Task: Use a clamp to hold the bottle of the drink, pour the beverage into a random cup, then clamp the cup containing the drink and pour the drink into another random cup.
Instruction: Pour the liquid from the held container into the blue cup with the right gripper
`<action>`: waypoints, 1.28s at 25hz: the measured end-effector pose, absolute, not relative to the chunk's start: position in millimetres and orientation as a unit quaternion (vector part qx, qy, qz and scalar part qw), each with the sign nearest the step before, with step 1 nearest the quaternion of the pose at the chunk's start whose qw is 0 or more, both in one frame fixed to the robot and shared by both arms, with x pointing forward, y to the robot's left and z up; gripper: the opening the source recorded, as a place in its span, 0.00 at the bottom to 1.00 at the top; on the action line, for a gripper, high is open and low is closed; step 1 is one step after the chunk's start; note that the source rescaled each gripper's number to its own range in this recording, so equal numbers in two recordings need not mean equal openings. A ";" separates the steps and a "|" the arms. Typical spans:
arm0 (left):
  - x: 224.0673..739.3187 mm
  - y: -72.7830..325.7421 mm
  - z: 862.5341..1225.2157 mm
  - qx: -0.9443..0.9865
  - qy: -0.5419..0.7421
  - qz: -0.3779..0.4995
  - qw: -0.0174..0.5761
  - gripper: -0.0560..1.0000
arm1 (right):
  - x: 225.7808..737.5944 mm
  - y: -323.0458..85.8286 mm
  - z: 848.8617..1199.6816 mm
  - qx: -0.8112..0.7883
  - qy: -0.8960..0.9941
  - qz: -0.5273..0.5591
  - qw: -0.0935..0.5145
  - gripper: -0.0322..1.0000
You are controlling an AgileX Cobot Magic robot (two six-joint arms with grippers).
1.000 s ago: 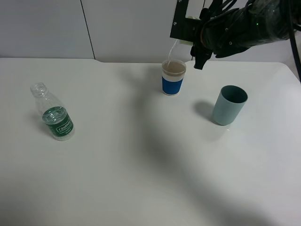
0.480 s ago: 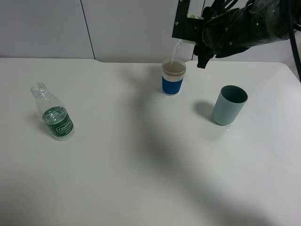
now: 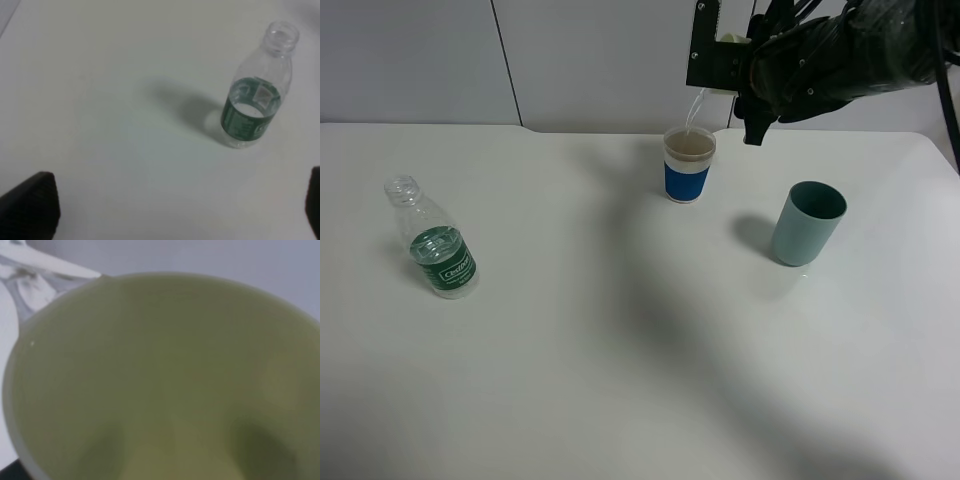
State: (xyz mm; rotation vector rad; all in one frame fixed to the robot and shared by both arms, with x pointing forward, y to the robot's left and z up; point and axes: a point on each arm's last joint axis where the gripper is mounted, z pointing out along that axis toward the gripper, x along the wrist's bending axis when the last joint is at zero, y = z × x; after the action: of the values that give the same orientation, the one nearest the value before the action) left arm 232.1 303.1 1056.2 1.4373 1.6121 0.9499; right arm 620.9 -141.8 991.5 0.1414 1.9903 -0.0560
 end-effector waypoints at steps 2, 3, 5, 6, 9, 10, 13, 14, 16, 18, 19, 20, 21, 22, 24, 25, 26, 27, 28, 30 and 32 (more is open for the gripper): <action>232.1 303.1 1056.2 0.563 0.632 0.372 0.381 1.00 | 620.9 -141.8 991.5 0.052 0.838 -0.028 0.542 0.03; 232.1 303.1 1056.2 0.563 0.632 0.372 0.381 1.00 | 620.9 -141.8 991.5 0.051 0.838 -0.029 0.542 0.03; 232.1 303.1 1056.2 0.563 0.632 0.372 0.381 1.00 | 620.9 -141.8 991.5 0.049 0.839 -0.030 0.542 0.03; 232.1 303.1 1056.2 0.563 0.632 0.372 0.381 1.00 | 620.9 -141.8 991.5 0.042 0.839 -0.035 0.542 0.03; 232.1 303.1 1056.2 0.563 0.632 0.372 0.381 1.00 | 621.0 -141.7 991.6 0.032 0.839 -0.041 0.542 0.03; 232.1 303.1 1056.2 0.563 0.632 0.372 0.381 1.00 | 621.0 -141.7 991.6 0.032 0.839 -0.041 0.542 0.03; 232.1 303.1 1056.2 0.563 0.632 0.372 0.381 1.00 | 621.0 -141.7 991.6 0.031 0.839 -0.041 0.542 0.03; 232.1 303.1 1056.2 0.563 0.632 0.372 0.381 1.00 | 621.0 -141.7 991.6 0.031 0.839 -0.041 0.542 0.03; 232.1 303.1 1056.2 0.563 0.632 0.372 0.381 1.00 | 621.0 -141.7 991.6 0.028 0.839 -0.043 0.541 0.03; 232.1 303.1 1056.2 0.563 0.632 0.372 0.381 1.00 | 620.9 -141.5 991.6 0.021 0.839 -0.048 0.541 0.03; 232.1 303.1 1056.2 0.563 0.632 0.372 0.381 1.00 | 620.6 -140.9 991.6 0.017 0.839 -0.050 0.541 0.03; 232.1 303.1 1056.2 0.563 0.632 0.372 0.381 1.00 | 620.1 -139.7 991.6 0.010 0.839 -0.052 0.541 0.03; 232.1 303.1 1056.2 0.563 0.632 0.372 0.381 1.00 | 619.1 -137.3 991.6 0.000 0.840 -0.056 0.541 0.03; 232.1 303.1 1056.2 0.563 0.632 0.372 0.381 1.00 | 618.0 -134.7 991.5 -0.010 0.840 -0.057 0.540 0.03; 232.1 303.1 1056.2 0.563 0.632 0.372 0.381 1.00 | 617.2 -132.7 991.6 -0.015 0.840 -0.058 0.540 0.03; 232.1 303.1 1056.2 0.563 0.632 0.372 0.381 1.00 | 617.0 -132.4 991.6 -0.016 0.840 -0.058 0.540 0.03; 232.1 303.1 1056.2 0.563 0.632 0.372 0.381 1.00 | 616.8 -132.0 991.6 -0.018 0.839 -0.059 0.540 0.03; 232.1 303.1 1056.2 0.563 0.632 0.372 0.381 1.00 | 616.7 -131.4 991.9 -0.021 0.839 -0.061 0.540 0.03; 232.1 303.1 1056.2 0.563 0.632 0.372 0.381 1.00 | 616.7 -130.9 992.2 -0.025 0.839 -0.062 0.540 0.03; 232.1 303.1 1056.2 0.563 0.632 0.372 0.381 1.00 | 616.7 -130.9 992.2 -0.032 0.838 -0.067 0.540 0.03; 232.1 303.1 1056.2 0.563 0.632 0.372 0.381 1.00 | 616.7 -131.0 992.3 -0.042 0.838 -0.074 0.539 0.03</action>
State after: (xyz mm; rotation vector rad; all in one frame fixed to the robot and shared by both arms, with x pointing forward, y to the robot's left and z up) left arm 232.1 303.1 1056.2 1.4373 1.6121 0.9499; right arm 616.7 -131.0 992.3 -0.0995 1.9921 -0.1755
